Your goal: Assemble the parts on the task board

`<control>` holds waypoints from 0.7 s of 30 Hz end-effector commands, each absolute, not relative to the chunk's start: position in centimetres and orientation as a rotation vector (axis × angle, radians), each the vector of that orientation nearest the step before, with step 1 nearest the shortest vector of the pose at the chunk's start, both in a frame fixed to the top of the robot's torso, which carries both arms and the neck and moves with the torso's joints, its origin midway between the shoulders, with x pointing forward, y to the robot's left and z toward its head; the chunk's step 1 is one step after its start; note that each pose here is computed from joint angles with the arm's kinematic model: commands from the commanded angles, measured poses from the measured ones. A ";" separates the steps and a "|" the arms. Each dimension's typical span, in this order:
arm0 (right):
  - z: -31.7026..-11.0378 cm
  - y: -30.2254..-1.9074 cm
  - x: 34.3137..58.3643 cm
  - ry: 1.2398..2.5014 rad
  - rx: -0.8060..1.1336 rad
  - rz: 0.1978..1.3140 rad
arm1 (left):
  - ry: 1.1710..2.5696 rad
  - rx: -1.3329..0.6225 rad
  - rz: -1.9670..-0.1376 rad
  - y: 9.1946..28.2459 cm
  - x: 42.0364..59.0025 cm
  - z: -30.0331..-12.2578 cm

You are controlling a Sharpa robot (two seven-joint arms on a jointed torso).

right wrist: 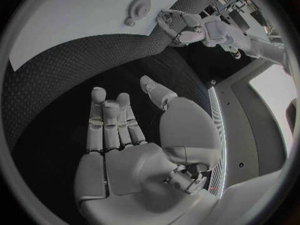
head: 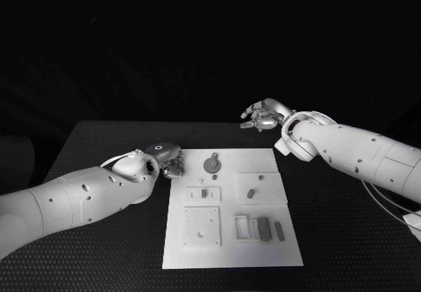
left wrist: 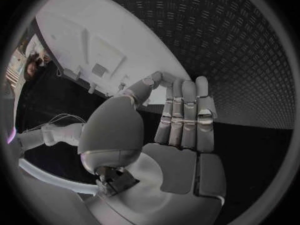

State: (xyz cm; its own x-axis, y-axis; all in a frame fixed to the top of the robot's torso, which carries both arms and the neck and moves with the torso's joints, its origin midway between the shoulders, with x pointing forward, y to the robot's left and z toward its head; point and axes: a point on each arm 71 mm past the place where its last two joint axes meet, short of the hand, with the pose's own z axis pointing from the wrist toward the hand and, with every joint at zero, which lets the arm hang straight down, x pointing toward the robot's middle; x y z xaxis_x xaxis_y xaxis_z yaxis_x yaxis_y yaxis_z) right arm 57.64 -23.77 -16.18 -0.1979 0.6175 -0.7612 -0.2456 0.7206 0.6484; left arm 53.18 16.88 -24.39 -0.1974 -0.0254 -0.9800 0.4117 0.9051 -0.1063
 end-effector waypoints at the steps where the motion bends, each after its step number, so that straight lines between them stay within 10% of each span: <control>1: -16.2 -23.5 57.5 1.598 0.298 0.813 | 1.742 0.296 -0.427 17.2 52.7 -25.3; 21: -16.3 -22.9 57.0 1.613 0.329 0.849 | 1.640 0.211 -0.540 17.3 52.6 -23.1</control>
State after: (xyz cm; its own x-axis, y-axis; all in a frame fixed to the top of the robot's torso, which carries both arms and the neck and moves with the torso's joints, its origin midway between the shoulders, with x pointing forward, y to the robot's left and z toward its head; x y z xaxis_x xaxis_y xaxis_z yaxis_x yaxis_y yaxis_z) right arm 57.08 -22.96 -16.25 -0.2232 0.6380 -0.7369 -0.2438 0.6954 0.6760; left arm 52.72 17.54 -23.42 -0.1653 -0.1352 -0.9769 0.4236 0.8848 -0.1941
